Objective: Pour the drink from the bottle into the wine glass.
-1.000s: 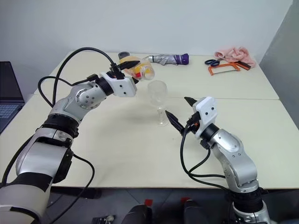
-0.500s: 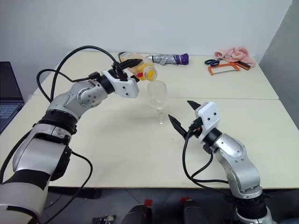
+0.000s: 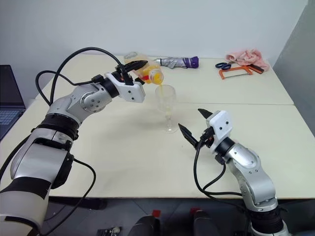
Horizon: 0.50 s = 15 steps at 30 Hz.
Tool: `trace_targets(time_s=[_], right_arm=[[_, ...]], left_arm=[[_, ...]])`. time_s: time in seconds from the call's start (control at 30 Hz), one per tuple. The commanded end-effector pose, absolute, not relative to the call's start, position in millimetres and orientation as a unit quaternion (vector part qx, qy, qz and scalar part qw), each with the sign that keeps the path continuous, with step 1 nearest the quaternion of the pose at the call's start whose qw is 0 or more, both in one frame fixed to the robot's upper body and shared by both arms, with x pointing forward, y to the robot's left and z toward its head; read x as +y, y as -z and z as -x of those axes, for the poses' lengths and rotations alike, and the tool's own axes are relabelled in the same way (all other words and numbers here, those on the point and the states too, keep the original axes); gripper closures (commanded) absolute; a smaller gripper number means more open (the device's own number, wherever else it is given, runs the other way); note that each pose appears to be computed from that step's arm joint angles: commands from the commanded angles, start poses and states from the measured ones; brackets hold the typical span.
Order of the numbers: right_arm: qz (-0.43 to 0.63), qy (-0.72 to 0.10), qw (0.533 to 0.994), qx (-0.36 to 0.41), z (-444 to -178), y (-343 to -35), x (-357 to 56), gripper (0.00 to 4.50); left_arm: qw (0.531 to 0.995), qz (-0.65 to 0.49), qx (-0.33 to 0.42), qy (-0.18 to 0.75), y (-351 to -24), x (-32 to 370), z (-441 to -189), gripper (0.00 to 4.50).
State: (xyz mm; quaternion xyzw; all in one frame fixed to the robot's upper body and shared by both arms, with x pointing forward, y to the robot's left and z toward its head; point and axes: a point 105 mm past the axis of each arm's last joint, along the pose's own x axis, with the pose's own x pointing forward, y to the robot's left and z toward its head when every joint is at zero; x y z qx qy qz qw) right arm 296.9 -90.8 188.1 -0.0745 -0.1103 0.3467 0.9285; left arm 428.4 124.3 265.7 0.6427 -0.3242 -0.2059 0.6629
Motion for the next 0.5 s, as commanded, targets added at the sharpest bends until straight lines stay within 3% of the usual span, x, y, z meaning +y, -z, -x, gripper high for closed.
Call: trace_targets(time_s=[0.03, 0.5], right_arm=[[0.081, -0.352, 0.921, -0.145, -287.7, -203.8, -89.3, 0.0], [0.077, -0.355, 0.921, -0.141, -283.2, -201.0, -87.3, 0.0]], left_arm=[[0.651, -0.644, -0.36, 0.18, -294.5, 122.1, -424.7, 2.82], [0.638, -0.656, -0.363, 0.174, -296.0, 122.1, -426.3, 2.82]])
